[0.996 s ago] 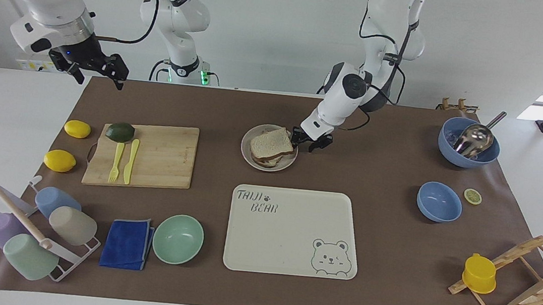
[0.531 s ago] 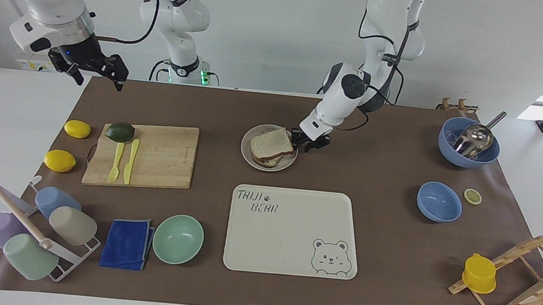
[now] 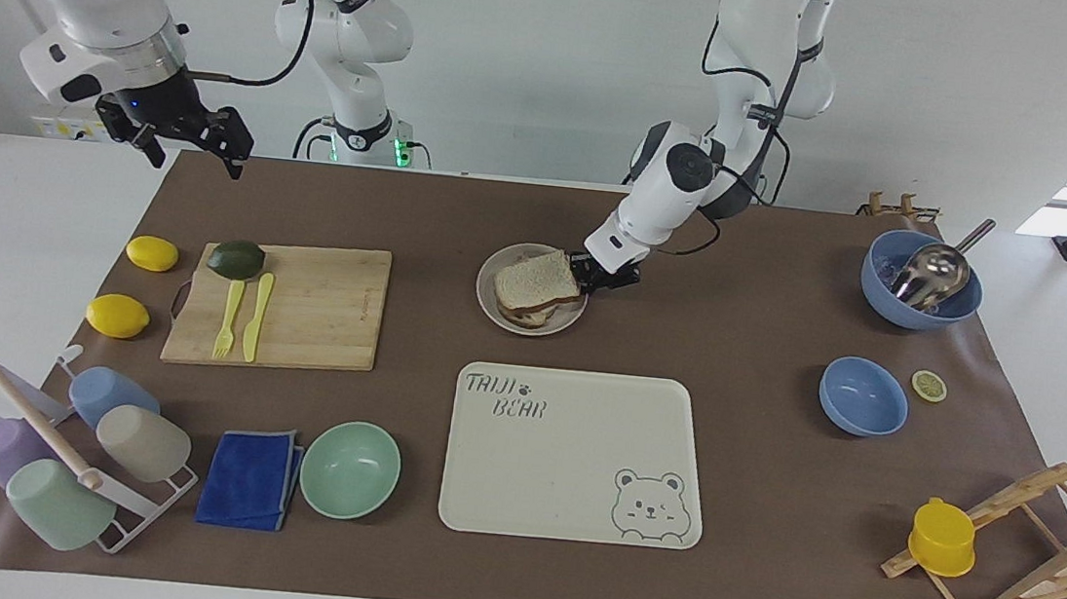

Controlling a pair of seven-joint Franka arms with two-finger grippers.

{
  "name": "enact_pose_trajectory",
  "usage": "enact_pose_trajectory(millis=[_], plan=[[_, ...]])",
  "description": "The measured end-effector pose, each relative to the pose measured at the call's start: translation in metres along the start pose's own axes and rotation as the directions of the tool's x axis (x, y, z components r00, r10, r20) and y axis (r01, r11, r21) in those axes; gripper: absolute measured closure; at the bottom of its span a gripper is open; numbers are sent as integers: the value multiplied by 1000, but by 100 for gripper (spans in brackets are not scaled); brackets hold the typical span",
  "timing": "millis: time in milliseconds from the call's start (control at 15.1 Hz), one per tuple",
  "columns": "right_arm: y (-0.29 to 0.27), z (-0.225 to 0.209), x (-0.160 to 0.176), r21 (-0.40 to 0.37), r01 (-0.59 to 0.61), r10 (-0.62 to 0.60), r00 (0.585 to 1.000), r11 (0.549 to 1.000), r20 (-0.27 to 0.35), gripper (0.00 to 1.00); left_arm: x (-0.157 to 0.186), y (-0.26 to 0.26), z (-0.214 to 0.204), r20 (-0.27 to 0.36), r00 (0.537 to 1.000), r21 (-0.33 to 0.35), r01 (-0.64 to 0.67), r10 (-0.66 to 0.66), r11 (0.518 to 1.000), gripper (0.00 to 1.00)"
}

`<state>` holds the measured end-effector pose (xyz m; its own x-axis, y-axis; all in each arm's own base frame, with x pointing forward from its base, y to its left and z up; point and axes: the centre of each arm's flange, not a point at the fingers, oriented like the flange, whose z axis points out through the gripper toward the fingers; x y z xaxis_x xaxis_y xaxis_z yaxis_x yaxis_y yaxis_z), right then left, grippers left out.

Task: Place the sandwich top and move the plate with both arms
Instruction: 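Slide the grey plate onto the bear tray with the left gripper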

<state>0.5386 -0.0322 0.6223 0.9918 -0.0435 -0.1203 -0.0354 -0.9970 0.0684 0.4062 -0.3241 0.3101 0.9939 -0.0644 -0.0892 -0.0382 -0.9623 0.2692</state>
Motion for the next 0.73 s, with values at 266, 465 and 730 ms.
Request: enact_pose_trajectory(millis=[266,465,730], plan=[[0,0,0,0,0,0,1000,1000,0,0,5,-3,-4,4,1000,-11,21,-21,1000,96],[0,0,0,0,0,0,1000,1000,0,0,22,-6,-27,41,998,-26,49,-48,998,96],[0,0,0,0,1,-1,1000,1000,0,0,60,-14,-84,46,995,-67,88,-85,994,96]])
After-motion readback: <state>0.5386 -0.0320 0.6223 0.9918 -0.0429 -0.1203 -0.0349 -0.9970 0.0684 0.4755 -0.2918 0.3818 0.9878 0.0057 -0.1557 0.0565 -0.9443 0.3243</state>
